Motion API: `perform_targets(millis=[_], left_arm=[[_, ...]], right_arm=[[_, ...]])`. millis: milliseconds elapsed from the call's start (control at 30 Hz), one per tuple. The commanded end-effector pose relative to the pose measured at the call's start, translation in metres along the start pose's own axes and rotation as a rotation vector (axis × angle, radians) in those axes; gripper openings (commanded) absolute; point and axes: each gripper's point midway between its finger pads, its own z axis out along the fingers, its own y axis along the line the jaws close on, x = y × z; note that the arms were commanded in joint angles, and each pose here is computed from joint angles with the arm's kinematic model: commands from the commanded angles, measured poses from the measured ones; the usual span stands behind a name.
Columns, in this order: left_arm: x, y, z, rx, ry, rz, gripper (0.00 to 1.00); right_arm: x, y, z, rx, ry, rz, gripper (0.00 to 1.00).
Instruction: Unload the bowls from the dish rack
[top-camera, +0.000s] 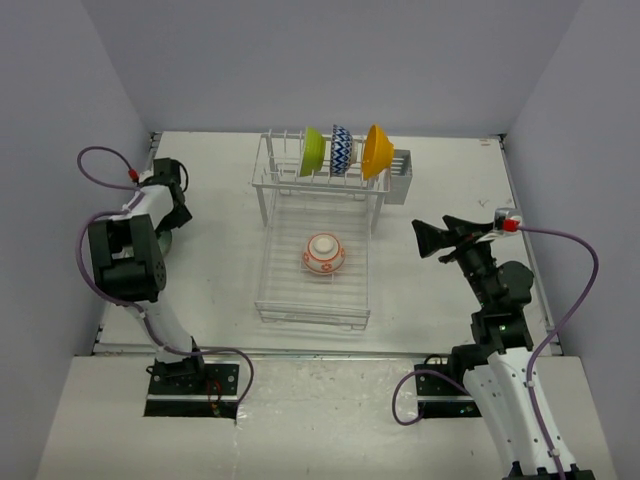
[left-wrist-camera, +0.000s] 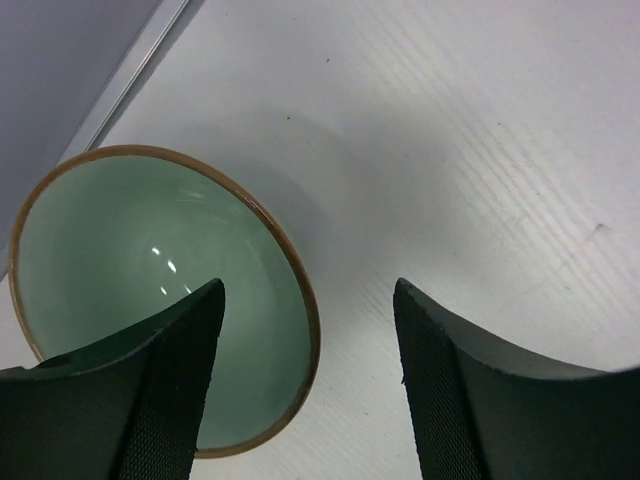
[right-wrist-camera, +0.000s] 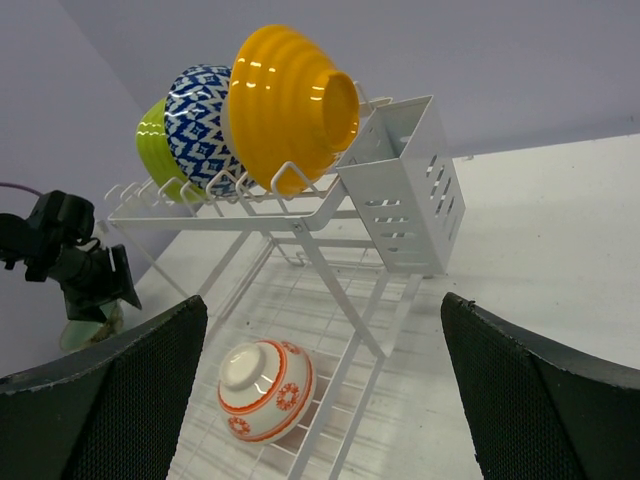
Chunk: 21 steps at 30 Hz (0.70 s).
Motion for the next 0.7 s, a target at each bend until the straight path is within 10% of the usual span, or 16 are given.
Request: perform_targets(millis=[0,267,467,667], left_arm=[[-0.049,-0.006,-0.036,0.102,-0.125,-0.093,0.7],[-0.113,-0.024,-0.153,0.439,-0.31,-0.145,0.78],[-0.14,-0.083,-0.351,1.267,-0.563,0.025,0.81],[-0.1,-0.12,-0.466,1.812,-0.484,0.226,0.74]], right_arm=[[-0.003,0.006,0.001,-0.036,-0.014,-0.001,0.99],[-0.001,0.007,0.002,-0.043,-0.007,0.002,0.99],[-0.002,0.006,0.003,-0.036,-0.006,-0.005,0.99],[-0.008,0.007,0.001,-0.028,-0.014,-0.023,0.99]])
